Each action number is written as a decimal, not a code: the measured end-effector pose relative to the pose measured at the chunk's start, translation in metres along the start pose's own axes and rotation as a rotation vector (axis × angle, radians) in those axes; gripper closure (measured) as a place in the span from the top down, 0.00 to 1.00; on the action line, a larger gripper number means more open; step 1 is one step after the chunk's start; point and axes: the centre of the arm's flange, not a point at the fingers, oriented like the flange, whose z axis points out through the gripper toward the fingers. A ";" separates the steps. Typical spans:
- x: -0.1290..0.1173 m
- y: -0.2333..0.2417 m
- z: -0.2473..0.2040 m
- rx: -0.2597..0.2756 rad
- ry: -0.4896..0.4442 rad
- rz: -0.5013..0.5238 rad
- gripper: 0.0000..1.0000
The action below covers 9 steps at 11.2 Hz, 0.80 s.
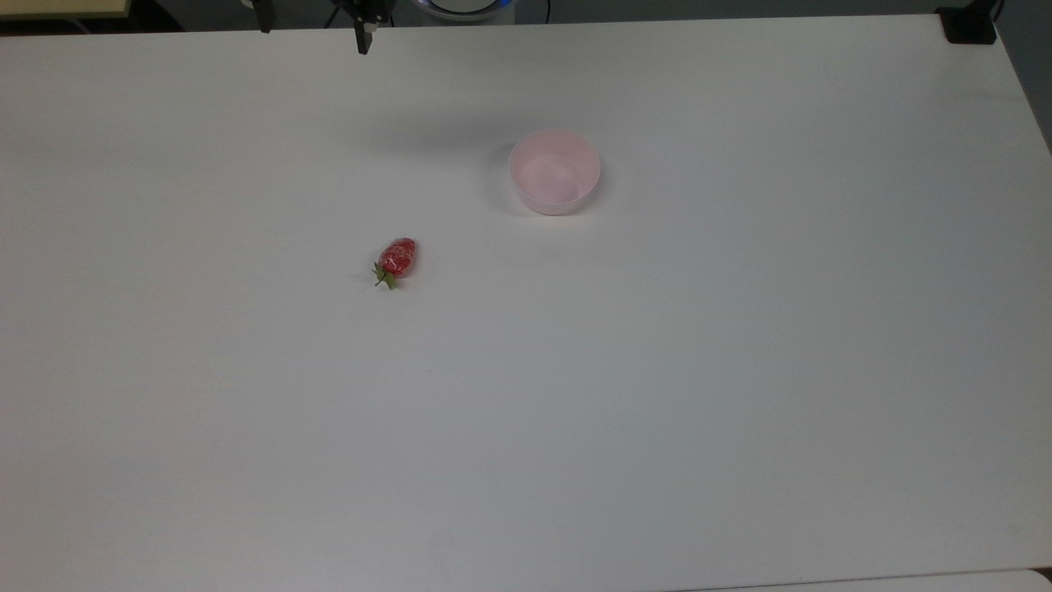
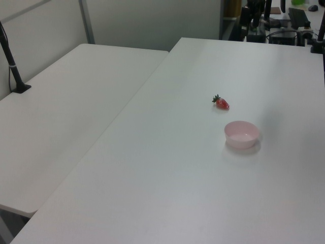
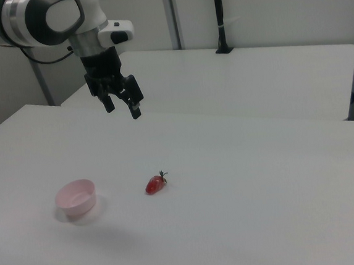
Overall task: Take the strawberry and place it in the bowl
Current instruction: 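Move the open gripper down over the red strawberry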
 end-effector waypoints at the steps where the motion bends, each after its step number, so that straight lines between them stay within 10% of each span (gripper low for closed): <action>1: 0.001 0.000 0.002 0.000 -0.004 0.000 1.00; 9: 0.012 0.001 0.017 -0.006 -0.026 -0.015 1.00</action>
